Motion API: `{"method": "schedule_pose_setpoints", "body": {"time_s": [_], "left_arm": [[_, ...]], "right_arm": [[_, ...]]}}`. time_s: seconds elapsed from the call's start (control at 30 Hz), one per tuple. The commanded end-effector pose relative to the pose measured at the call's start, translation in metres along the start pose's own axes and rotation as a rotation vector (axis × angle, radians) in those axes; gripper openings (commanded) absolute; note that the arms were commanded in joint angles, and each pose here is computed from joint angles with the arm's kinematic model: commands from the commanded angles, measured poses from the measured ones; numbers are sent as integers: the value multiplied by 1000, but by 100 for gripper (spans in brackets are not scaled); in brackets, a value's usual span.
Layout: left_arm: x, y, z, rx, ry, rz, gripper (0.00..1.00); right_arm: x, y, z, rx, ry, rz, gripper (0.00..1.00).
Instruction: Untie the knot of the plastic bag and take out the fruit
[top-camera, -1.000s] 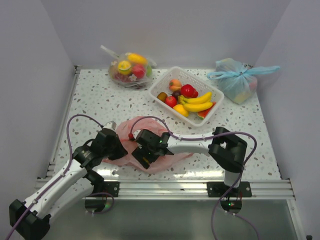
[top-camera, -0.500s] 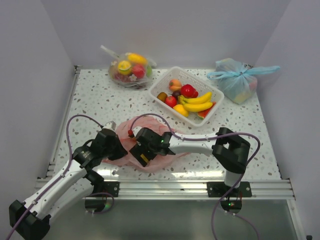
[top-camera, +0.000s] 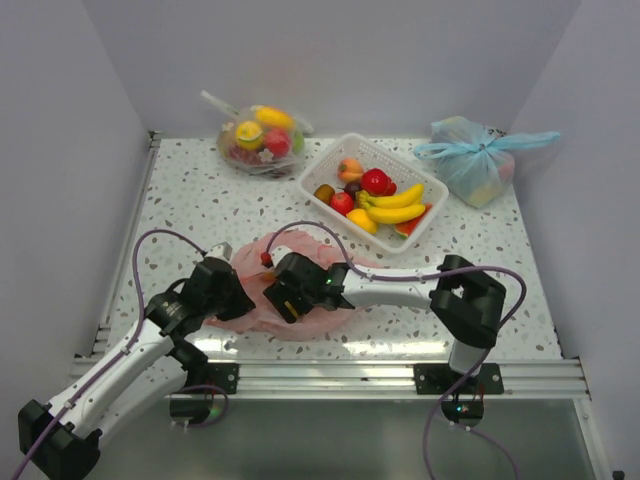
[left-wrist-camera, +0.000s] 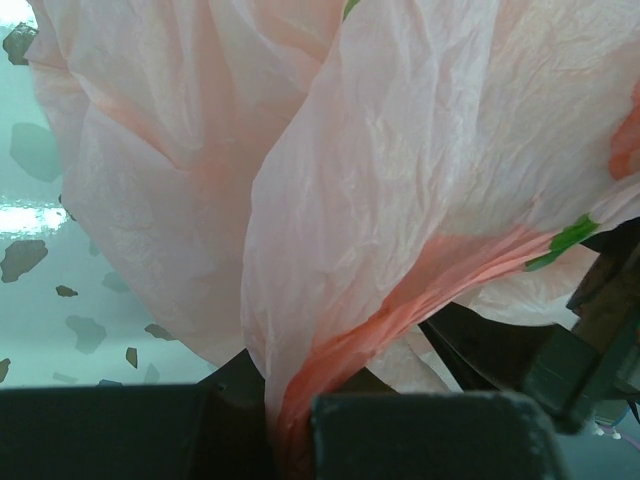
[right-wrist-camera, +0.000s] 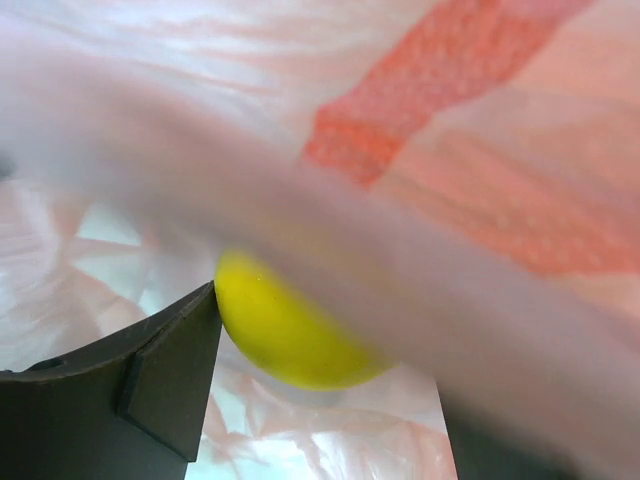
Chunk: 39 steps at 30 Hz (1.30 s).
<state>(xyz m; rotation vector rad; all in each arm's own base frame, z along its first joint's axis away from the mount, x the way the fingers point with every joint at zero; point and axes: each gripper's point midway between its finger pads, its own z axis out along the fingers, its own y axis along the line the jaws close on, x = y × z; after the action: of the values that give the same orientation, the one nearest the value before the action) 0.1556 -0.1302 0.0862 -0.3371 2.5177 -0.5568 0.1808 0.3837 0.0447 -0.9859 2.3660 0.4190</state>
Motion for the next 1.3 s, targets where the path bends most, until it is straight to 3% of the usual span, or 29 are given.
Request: {"method": "schedule_pose_setpoints", "body": {"time_s": [0.0,0.17,0.33,0.53,0.67,0.9,1.07,1.13,1.27], "left_arm": [[1,2,1,-3,-2,9,3],[-1,2,1,-11,-3,8,3],[-3,1,0,-11,-11,7,3],[-3,2,0,-12,-12,7,3],[-3,2,-1,-15,-14,12,3],[-6,0,-2,-6,-25,14,3],[-7,-1,-4,0,-30,17,3],[-8,-2,-5,4,-34,18,3],[-8,-3,-4,10,-32,20,3]], "right_arm": [[-55,4,-42,-25,-196,27,38],[-101,17,-97,-105,-340,-23,31],[-147,-5,-151,-19,-493,-31,32],[-193,-112,-187,225,-637,151,33],[-205,-190,-177,369,-631,271,36],[-211,-271,-118,507,-562,406,51],[-227,-292,-97,524,-536,423,93],[-235,-291,-104,518,-550,414,99],[-242,-281,-122,471,-586,388,99]]}}
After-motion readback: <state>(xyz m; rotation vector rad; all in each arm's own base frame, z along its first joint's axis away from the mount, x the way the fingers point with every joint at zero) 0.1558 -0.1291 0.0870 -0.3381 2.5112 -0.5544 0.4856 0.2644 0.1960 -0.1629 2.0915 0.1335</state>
